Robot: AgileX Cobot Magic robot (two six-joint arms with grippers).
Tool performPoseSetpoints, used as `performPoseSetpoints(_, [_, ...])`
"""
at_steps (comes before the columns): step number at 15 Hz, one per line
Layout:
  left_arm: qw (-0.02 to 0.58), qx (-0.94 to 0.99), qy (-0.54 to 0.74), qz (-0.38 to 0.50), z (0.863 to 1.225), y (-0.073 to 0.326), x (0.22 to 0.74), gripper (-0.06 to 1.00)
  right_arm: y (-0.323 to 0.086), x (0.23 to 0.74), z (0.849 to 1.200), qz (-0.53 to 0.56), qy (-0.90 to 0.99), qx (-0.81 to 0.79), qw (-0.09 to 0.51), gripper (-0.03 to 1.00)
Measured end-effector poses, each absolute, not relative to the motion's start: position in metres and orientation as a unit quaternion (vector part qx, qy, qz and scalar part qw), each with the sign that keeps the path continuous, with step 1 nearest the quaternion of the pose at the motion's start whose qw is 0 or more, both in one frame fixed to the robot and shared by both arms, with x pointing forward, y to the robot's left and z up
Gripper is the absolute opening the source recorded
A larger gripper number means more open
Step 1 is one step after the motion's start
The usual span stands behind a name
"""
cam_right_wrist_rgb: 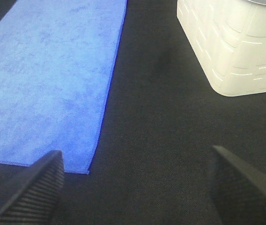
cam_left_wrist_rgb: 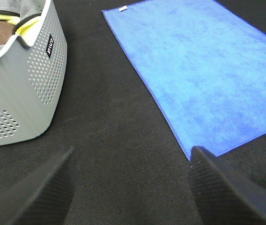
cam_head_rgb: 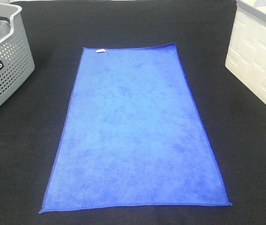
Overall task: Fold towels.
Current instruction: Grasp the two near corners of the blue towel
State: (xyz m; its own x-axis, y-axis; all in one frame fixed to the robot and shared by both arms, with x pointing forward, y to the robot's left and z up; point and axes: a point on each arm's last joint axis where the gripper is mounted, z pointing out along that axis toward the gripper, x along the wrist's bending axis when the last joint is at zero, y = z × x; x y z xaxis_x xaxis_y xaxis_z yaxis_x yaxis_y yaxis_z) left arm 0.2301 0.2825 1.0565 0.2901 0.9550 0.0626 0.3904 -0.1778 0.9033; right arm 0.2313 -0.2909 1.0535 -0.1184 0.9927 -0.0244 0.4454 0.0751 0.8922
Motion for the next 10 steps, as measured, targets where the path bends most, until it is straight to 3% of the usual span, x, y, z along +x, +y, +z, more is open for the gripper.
performPoseSetpoints(10, [0.415,0.688,0.489,0.340,1.0565,0.2825,0.2301,0.65,-0.2909,0.2313,1.0535,0.385,0.641,0.561,0.356,0.78])
